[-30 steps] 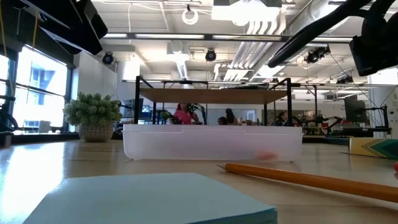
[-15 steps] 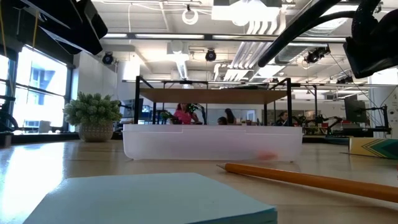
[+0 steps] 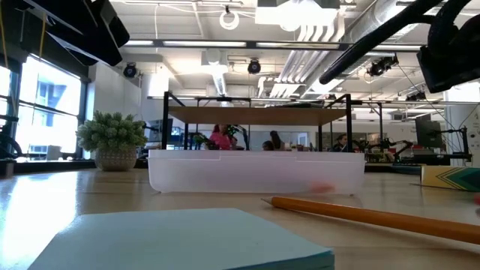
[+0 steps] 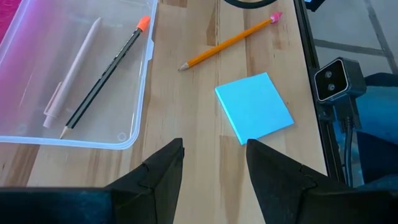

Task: Pack school essentials
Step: Put the orange scissors into the supply box

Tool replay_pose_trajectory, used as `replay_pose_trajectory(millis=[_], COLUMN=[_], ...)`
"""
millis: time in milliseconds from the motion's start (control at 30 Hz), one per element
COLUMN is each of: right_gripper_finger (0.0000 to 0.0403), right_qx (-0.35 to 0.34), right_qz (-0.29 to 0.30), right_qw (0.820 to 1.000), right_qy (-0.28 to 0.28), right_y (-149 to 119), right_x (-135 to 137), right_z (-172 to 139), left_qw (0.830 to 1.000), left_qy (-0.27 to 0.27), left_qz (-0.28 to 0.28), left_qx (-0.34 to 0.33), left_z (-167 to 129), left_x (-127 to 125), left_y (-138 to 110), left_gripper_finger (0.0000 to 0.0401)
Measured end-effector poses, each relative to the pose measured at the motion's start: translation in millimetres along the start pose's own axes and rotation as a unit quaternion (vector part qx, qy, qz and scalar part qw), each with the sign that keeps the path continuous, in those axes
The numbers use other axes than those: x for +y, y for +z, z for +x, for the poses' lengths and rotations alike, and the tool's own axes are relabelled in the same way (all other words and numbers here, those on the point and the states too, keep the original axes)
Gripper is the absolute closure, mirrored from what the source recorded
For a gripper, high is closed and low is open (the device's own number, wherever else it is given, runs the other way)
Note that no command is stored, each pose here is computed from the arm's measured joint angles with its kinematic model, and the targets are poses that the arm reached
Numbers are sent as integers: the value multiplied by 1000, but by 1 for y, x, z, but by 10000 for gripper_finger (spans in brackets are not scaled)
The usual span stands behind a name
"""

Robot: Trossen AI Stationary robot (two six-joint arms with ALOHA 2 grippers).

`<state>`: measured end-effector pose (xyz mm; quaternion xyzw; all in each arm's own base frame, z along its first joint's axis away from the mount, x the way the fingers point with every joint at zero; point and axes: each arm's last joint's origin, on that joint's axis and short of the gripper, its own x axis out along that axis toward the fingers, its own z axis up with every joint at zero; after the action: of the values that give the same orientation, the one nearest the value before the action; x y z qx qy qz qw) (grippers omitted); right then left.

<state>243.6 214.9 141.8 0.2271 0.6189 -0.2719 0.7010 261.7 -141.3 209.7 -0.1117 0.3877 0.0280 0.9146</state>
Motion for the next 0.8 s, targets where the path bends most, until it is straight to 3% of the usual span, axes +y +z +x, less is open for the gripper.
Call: replay_pose_trajectory(millis=[800], right_gripper_finger=[344], right_qx=[-43], right_qz=[-41], right_qw=[993], right_qy=[102], right_y=[6], right_x=[23], right_z=[-11], left_qw=[1000], left_qy=[-4], left_qz=[-1], left_qx=[4], left_z=[0], left_x=[0], left_y=[0], left_gripper_finger=[233])
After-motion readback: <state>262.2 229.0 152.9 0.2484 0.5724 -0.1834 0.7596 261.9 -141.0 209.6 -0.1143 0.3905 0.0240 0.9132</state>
